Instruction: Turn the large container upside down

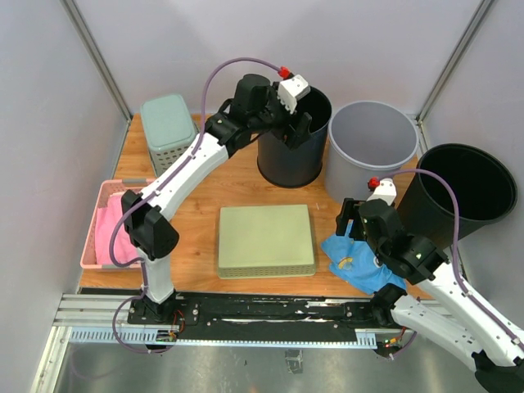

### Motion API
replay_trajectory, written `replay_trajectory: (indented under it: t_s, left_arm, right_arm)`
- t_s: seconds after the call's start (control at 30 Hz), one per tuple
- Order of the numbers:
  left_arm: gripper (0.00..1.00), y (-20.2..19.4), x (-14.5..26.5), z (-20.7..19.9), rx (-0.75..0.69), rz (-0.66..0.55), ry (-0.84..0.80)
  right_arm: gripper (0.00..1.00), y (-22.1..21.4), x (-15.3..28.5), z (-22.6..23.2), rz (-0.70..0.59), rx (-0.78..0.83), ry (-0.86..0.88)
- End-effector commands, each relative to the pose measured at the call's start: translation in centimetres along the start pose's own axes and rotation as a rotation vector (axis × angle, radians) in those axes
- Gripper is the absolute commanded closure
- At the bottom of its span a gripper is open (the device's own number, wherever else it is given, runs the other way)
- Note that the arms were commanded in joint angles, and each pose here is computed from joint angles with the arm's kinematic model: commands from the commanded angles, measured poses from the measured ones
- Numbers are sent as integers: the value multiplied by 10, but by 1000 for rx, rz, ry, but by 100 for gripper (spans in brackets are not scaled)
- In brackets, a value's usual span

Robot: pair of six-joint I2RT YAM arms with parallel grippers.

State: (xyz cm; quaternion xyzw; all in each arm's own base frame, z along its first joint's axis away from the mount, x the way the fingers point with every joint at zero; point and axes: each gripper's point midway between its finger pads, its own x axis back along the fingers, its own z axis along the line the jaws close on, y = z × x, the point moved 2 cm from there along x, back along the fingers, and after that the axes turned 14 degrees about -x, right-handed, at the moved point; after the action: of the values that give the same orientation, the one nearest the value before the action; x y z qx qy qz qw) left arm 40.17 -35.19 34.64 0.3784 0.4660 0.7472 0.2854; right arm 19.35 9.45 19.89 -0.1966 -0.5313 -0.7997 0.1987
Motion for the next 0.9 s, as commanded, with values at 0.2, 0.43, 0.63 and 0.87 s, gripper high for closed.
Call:
replay_trajectory:
  t_s: [0.2, 0.43, 0.63, 0.87]
  left_arm:
    - [1, -37, -44, -15, -16, 51, -104]
    - [15, -54, -52, -14, 8, 104, -89]
    - [50, -54, -50, -8, 5, 116, -51]
    - [90, -45, -47, -6, 18, 98, -45]
  right_arm:
    - [24, -7, -1, -5, 12, 8, -25]
    - [24, -7, -2, -6, 12, 16, -34]
    - [24, -8, -3, -6, 15, 17, -36]
    - [24, -7, -2, -6, 10, 13, -29]
